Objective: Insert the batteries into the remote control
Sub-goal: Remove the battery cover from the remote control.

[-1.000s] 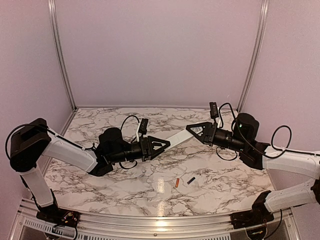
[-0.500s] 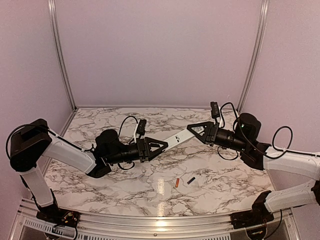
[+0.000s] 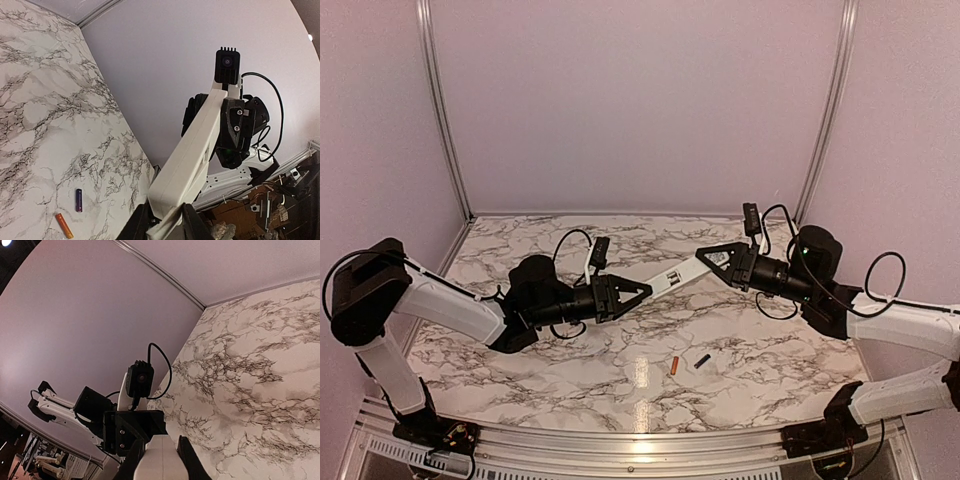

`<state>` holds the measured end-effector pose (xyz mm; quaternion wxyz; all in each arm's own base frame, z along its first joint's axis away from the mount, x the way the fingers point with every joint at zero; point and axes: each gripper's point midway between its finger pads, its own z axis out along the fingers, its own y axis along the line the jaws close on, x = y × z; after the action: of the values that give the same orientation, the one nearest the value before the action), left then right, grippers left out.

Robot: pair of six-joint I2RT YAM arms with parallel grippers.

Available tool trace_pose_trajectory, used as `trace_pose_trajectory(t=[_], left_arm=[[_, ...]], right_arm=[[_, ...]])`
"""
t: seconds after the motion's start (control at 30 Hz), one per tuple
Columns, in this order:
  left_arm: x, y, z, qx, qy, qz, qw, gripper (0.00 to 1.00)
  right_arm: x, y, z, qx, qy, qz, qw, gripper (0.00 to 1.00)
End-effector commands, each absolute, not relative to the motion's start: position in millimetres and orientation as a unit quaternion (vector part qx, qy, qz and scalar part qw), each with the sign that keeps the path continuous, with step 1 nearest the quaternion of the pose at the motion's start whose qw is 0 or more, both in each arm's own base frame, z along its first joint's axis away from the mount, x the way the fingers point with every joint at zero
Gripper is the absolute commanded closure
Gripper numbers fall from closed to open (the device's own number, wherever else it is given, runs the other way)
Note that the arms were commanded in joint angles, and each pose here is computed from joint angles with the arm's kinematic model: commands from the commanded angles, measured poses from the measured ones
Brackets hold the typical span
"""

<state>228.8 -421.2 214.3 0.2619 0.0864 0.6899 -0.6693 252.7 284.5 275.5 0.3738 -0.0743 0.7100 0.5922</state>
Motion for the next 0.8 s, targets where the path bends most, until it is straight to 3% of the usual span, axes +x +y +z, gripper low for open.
trace_pose_trajectory(t=[0.0,0.3,0.53,0.77], left_arm=[[235,-417,205,0.078,0.707,-0.65,0.267,0.8],[225,-416,226,0.102,0.682,-0.672,0.27,1.0],[215,-409,230,0.114,0.675,-0.679,0.266,1.0],[212,-388,166,0.088,0.762,-0.598,0.232,1.0]], right_arm=[[255,284,291,-0.084,0.702,0.591,0.389,1.0],[268,279,271,-0.079,0.737,0.537,0.403,1.0],[285,257,249,-0.05,0.757,0.511,0.405,1.0],[292,226,244,-0.034,0.764,0.491,0.417,1.0]])
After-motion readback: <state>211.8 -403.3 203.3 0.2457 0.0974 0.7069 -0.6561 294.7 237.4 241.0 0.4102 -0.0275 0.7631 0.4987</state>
